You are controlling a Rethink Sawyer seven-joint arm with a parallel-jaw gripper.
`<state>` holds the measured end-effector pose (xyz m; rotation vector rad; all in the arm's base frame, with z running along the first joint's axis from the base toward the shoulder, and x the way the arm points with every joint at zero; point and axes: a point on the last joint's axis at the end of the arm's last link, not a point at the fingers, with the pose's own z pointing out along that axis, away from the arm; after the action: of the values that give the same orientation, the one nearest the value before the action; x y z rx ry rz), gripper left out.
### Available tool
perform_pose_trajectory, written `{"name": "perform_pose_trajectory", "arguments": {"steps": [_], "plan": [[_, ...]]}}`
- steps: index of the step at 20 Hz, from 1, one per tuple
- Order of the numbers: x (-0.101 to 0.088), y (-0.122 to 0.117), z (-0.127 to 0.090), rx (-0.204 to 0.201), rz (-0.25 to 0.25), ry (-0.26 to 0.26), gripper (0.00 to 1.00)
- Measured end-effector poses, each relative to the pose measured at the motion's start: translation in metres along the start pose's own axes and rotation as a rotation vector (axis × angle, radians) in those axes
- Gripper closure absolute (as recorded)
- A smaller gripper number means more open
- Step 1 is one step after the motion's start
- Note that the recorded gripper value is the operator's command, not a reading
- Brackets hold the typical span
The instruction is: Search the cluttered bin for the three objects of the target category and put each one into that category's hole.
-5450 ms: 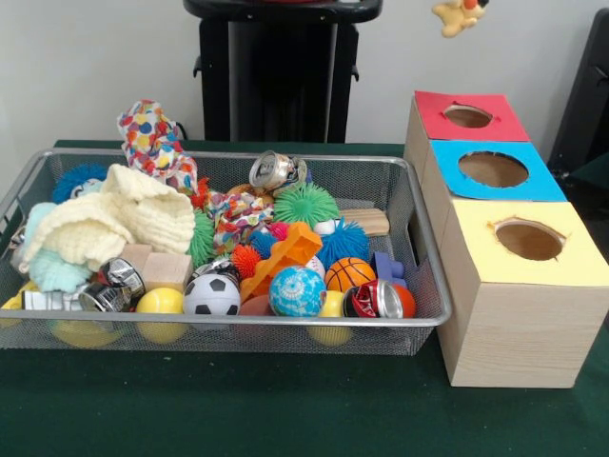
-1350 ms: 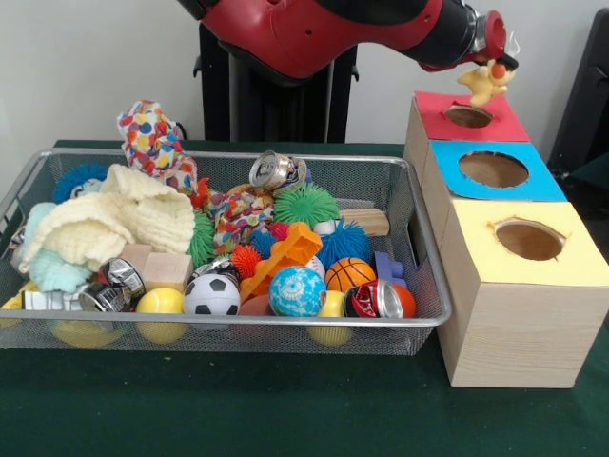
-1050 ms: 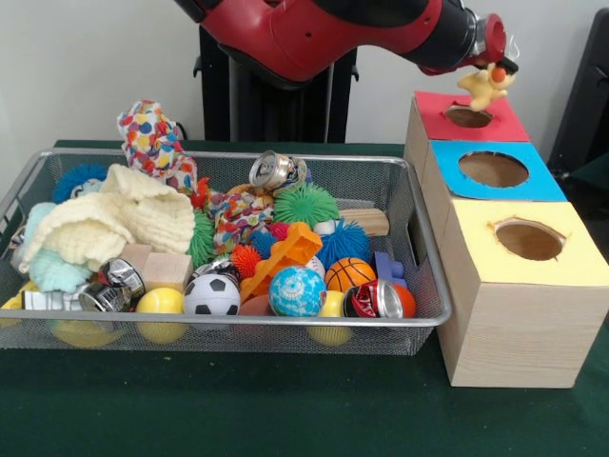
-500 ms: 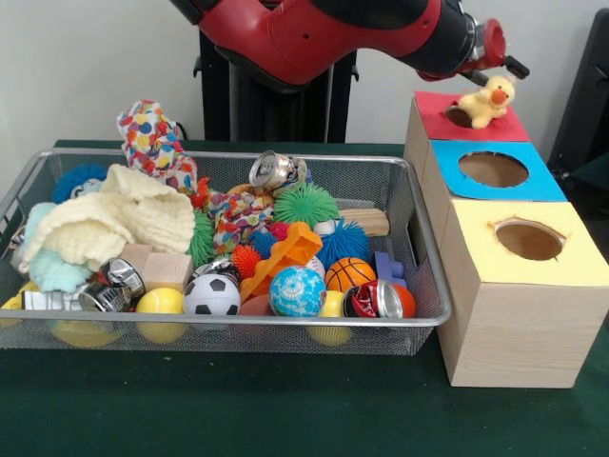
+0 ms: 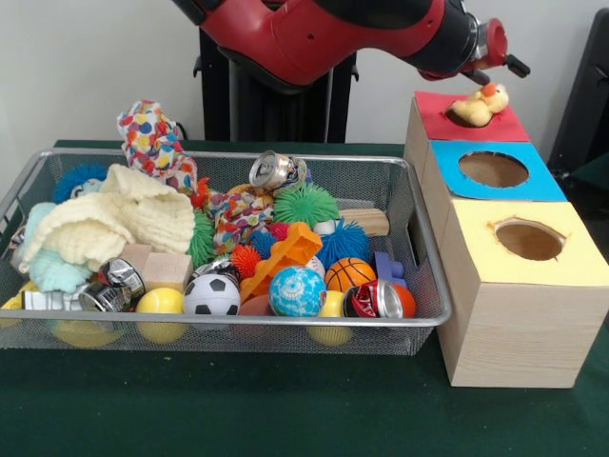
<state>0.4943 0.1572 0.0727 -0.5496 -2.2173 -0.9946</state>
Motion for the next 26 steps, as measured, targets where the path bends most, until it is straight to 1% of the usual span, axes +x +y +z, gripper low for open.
{"name": "perform_pose_trajectory", "arguments": {"steps": [9,18,24,25,26], "plan": [[0.008,0.004,0.008,0.032,-0.014,0.039,0.0],[0.011,0.008,-0.006,0.07,-0.031,0.017,0.0],[0.01,0.007,-0.015,0.089,-0.03,-0.005,0.0],[0.009,0.005,-0.019,0.099,-0.025,-0.02,1.0],[0.009,0.005,-0.02,0.1,-0.025,-0.021,1.0]]}}
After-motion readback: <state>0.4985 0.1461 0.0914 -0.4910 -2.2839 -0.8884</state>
